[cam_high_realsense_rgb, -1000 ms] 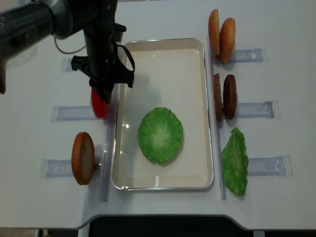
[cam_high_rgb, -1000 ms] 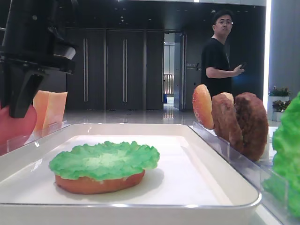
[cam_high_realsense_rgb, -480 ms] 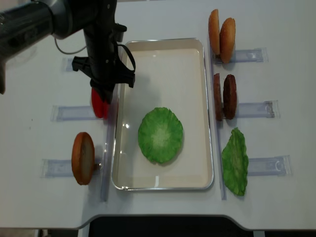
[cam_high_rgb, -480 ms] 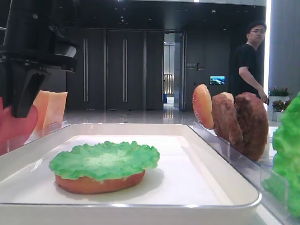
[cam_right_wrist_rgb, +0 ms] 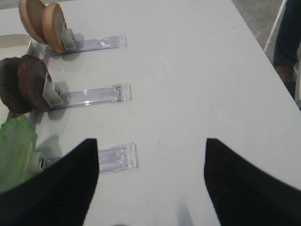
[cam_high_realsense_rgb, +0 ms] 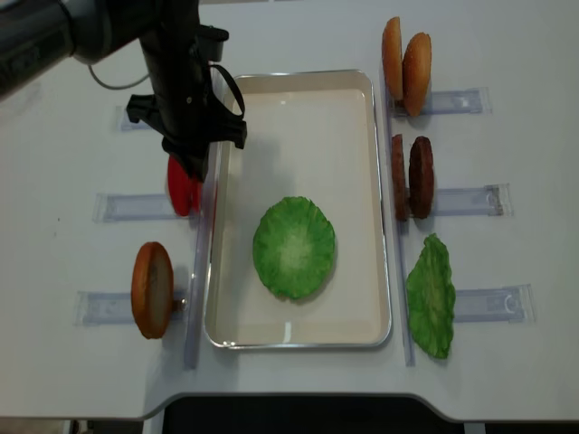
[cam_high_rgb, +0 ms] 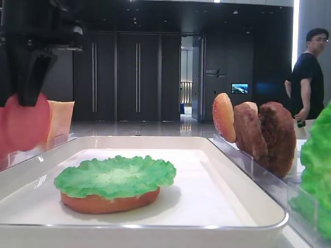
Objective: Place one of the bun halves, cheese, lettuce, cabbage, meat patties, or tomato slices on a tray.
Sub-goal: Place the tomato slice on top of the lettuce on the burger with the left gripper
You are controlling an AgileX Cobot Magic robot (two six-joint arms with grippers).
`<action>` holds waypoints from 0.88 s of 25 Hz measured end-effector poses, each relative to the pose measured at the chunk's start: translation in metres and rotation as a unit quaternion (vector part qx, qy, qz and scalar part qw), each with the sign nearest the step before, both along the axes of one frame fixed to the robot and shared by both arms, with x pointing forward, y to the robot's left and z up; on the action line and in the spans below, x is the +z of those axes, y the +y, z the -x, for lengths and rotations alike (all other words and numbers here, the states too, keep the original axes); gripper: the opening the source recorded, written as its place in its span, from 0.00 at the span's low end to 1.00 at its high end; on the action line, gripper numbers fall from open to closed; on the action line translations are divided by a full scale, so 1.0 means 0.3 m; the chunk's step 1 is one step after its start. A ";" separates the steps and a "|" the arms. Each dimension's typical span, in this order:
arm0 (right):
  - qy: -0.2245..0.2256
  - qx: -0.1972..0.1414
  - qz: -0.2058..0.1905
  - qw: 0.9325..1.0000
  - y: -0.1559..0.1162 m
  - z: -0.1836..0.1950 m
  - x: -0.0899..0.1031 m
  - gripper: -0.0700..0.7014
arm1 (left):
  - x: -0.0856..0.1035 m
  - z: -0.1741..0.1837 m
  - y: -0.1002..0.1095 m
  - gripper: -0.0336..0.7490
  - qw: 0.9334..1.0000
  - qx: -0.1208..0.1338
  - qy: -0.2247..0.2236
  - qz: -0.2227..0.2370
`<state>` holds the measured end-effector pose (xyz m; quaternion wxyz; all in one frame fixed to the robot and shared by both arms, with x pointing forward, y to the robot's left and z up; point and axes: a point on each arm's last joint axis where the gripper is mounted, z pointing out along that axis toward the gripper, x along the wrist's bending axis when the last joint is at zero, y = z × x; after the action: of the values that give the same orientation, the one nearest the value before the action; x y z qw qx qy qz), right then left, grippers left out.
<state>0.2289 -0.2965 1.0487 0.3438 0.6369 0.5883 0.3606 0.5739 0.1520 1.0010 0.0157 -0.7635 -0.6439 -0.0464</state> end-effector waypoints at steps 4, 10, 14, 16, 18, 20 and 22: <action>0.000 0.000 0.000 1.000 0.000 0.000 0.000 0.68 | 0.044 0.009 0.014 0.11 1.000 0.006 -0.013 0.015; 0.000 0.000 0.000 1.000 0.000 0.000 0.000 0.68 | 0.090 0.022 0.026 0.11 0.999 0.013 -0.020 0.045; 0.000 0.000 0.000 1.000 0.000 0.000 0.000 0.68 | 0.104 0.036 0.007 0.11 0.996 0.011 -0.009 0.084; 0.000 0.000 0.000 1.000 0.000 0.000 0.000 0.68 | 0.105 0.042 -0.008 0.11 0.994 0.009 0.001 0.107; 0.000 0.000 0.000 1.000 0.000 0.000 0.000 0.68 | 0.108 0.049 -0.023 0.11 0.991 0.003 0.010 0.132; 0.000 0.000 0.000 1.000 0.000 0.000 0.000 0.68 | 0.110 0.053 -0.035 0.11 0.988 0.001 0.018 0.152; 0.000 0.000 0.000 1.000 0.000 0.000 0.000 0.68 | 0.112 0.057 -0.045 0.11 0.985 -0.002 0.024 0.168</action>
<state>0.2289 -0.2964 1.0487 0.3435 0.6369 0.5883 0.3609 0.5568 0.1386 1.0346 -0.0978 -0.7577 -0.6402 0.0808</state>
